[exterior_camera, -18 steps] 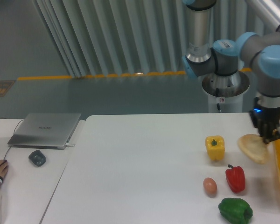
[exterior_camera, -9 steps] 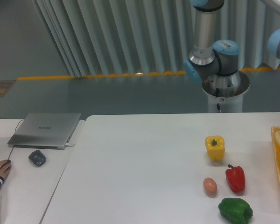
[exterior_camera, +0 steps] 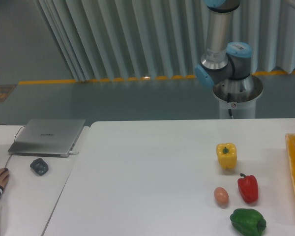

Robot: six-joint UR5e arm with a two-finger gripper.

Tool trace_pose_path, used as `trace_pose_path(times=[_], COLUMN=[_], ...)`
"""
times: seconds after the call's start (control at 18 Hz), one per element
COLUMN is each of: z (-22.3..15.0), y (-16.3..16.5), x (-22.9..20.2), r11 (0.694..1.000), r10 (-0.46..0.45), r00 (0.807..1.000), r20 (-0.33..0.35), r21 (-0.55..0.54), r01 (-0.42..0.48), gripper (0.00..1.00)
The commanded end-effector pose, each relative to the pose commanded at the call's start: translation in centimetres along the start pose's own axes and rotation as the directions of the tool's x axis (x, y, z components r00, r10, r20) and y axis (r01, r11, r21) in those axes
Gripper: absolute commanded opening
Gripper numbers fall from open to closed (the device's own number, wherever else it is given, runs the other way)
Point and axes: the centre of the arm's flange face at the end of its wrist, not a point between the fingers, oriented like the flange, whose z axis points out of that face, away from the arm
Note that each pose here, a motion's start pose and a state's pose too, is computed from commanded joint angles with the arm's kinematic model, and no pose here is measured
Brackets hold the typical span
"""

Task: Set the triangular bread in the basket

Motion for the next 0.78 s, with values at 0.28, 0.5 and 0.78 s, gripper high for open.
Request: trace_pose_path(times=[0.28, 0.5, 0.78], z=[0.1, -0.3, -0.5], y=[-1.0, -1.8, -3.2], x=[-0.3, -0.3, -0.4], r11=[0.999, 0.999, 0.999], r10=[-0.009, 0.019, 0.028], r00=[1.0, 1.0, 0.999], r20=[0.017, 0.024, 0.029], r21=[0.034, 0.028, 0.025], r01=[0.009, -0.019, -0.029], gripper=[1.0, 1.0, 1.0])
